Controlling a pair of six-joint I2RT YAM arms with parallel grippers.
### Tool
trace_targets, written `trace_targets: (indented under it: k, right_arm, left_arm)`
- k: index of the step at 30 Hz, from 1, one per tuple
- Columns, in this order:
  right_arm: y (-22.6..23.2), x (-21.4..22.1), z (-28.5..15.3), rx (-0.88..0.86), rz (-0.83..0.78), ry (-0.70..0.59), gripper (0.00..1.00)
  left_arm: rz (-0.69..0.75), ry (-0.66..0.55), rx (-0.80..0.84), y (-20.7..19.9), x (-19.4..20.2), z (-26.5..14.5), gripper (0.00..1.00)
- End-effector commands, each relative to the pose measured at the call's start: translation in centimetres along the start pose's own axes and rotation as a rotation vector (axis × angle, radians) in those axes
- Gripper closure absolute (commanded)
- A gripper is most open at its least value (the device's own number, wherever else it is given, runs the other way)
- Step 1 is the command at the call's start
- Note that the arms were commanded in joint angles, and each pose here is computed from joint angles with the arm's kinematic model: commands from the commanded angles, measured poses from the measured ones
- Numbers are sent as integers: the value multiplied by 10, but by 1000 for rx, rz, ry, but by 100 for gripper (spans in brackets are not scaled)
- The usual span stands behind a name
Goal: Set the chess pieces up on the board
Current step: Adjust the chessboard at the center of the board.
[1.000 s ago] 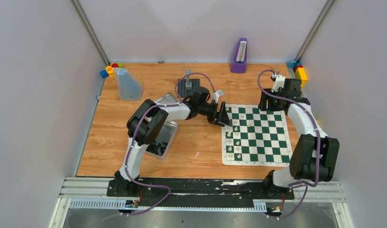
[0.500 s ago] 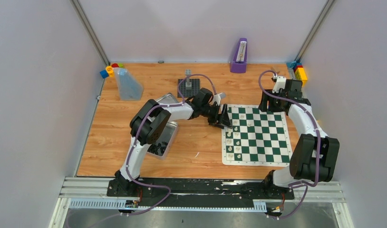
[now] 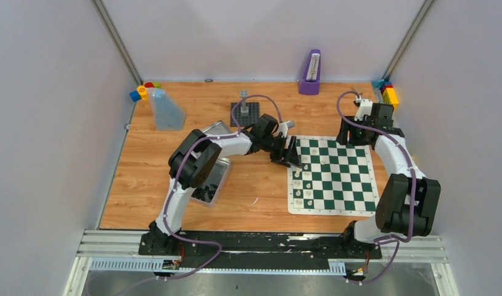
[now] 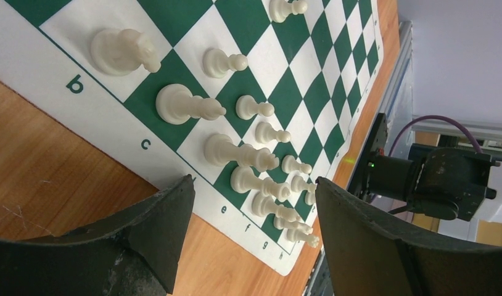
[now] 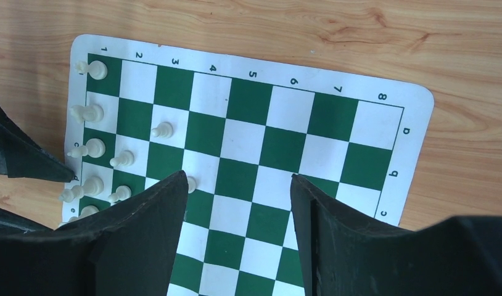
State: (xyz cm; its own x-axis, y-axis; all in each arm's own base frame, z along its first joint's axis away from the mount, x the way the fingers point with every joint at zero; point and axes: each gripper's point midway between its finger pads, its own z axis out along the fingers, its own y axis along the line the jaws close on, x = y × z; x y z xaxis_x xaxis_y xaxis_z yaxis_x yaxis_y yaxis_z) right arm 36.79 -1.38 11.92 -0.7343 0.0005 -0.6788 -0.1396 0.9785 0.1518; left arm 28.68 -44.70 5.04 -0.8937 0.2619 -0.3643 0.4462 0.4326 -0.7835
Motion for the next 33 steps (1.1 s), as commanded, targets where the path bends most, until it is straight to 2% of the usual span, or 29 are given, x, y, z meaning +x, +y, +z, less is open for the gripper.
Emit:
trace_targets:
  k: [1, 12, 22, 33]
  right_arm:
    - [1, -9, -8, -8, -17, -41, 37]
    - [-1, -7, -8, -10, -12, -37, 37]
    - [-3, -4, -4, -13, -6, -26, 37]
    - [-3, -2, -2, -18, 1, -13, 37]
  left_arm:
    - [50, 2, -102, 13, 3, -8, 19]
    - [92, 7, -147, 25, 1, -23, 19]
    - [106, 16, -202, 53, -11, -63, 19]
    - [125, 98, -265, 94, -26, -92, 19]
